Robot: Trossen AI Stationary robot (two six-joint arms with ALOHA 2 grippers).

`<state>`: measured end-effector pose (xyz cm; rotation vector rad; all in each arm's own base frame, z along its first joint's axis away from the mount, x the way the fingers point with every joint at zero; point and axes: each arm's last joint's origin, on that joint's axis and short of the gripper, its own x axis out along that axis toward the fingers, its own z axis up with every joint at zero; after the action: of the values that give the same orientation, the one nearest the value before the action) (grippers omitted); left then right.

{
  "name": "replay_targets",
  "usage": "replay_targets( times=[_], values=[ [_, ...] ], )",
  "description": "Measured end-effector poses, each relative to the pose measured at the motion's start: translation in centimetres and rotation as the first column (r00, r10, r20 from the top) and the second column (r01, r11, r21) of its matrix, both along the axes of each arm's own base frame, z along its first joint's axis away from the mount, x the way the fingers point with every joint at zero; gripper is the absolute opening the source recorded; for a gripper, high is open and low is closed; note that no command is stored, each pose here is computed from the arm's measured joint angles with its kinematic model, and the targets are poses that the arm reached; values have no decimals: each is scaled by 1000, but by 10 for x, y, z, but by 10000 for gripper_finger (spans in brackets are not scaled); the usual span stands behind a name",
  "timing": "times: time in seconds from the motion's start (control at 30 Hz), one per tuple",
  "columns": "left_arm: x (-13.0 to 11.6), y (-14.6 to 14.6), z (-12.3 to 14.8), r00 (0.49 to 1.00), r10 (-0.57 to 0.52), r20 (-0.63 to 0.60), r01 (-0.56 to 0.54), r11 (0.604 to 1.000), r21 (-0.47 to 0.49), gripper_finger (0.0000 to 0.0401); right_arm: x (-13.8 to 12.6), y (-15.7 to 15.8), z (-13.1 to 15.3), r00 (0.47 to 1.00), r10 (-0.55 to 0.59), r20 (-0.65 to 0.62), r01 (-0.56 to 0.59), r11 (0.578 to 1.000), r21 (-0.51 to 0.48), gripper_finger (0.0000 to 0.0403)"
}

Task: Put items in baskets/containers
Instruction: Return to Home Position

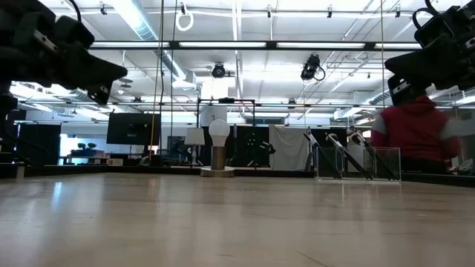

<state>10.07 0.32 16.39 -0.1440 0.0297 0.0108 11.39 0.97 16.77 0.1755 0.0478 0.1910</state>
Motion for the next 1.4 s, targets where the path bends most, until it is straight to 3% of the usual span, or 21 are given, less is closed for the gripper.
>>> replay_targets(
  times=[0.27, 0.8, 0.9, 1.0, 1.17, 1.4],
  values=[
    [2, 1, -1, 1000, 25, -8, -26, 987, -156, 30, -3, 1, 3, 999, 13, 32, -13, 1000, 2, 4],
    [2, 1, 0, 1000, 30, -1, -29, 987, -159, 34, -23, 3, 30, 940, 35, 339, -43, 999, 15, 4],
    [2, 1, 0, 1000, 30, -1, -30, 987, -159, 34, -22, 3, 26, 954, 35, 299, -34, 999, -7, 4],
    [2, 1, 0, 999, 33, 0, -33, 987, -160, 34, -19, 1, 13, 984, -29, 178, 44, 996, -82, 4],
    [2, 1, 0, 999, 33, 0, -33, 987, -160, 34, -18, -4, 4, 980, -181, 78, 185, 982, -47, 4],
    [2, 1, 0, 999, 33, 1, -33, 987, -159, 34, -18, -3, 3, 986, -145, 81, 151, 986, -75, 4]
  ],
)
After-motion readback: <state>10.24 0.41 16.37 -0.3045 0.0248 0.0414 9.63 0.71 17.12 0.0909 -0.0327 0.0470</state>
